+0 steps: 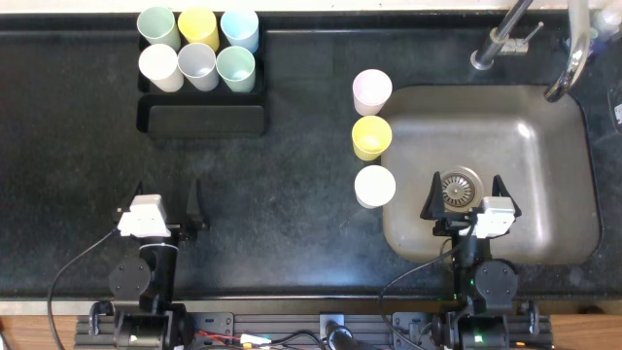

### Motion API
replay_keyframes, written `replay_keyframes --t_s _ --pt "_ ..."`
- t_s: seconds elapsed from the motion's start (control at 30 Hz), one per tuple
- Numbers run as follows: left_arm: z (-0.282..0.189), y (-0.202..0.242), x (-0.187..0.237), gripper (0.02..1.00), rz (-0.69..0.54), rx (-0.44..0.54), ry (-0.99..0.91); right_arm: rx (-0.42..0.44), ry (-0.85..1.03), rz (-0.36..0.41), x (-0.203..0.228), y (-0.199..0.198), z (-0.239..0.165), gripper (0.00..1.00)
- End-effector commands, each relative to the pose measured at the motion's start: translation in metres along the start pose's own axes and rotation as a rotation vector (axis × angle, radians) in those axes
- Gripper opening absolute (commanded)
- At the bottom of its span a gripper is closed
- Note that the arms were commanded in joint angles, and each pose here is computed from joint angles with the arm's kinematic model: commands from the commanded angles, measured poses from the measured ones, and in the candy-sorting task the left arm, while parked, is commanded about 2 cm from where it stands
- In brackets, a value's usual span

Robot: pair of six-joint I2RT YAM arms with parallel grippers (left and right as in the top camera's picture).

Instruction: Store Cups

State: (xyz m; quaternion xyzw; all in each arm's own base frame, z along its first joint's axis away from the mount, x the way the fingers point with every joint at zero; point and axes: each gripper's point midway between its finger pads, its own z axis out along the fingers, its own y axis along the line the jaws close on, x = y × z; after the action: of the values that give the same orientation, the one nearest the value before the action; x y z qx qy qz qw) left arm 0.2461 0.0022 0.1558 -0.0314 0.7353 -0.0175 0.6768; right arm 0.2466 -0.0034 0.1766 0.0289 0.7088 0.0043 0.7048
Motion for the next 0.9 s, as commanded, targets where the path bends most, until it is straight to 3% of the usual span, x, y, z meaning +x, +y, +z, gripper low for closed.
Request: replay_keyframes --t_s 0.03,0.4,0.63,0.77,0.83,0.9 --pt "0.000 -0.003 0.000 0.998 0.015 0.015 -0.004 0.001 -0.002 0.001 0.003 0.000 0.000 0.998" --pt "0.000 -0.008 -0.006 0.998 0.010 0.045 0.011 0.001 -0.002 0.000 0.003 0.000 0.000 0.998" --pt "0.038 -0.064 -0.081 0.998 -0.009 0.318 0.184 0.001 -0.002 0.000 0.003 0.000 0.000 1.000" --pt "0.104 -0.106 -0.146 0.998 -0.020 0.461 0.264 0.001 -0.002 0.000 0.003 0.000 0.000 0.996" --pt "0.142 -0.144 -0.173 0.998 -0.015 0.549 0.312 0.001 -0.002 0.000 0.003 0.000 0.000 0.996" --pt "0.180 -0.184 -0.184 0.998 0.007 0.576 0.376 0.001 -0.002 0.001 0.003 0.000 0.000 0.998"
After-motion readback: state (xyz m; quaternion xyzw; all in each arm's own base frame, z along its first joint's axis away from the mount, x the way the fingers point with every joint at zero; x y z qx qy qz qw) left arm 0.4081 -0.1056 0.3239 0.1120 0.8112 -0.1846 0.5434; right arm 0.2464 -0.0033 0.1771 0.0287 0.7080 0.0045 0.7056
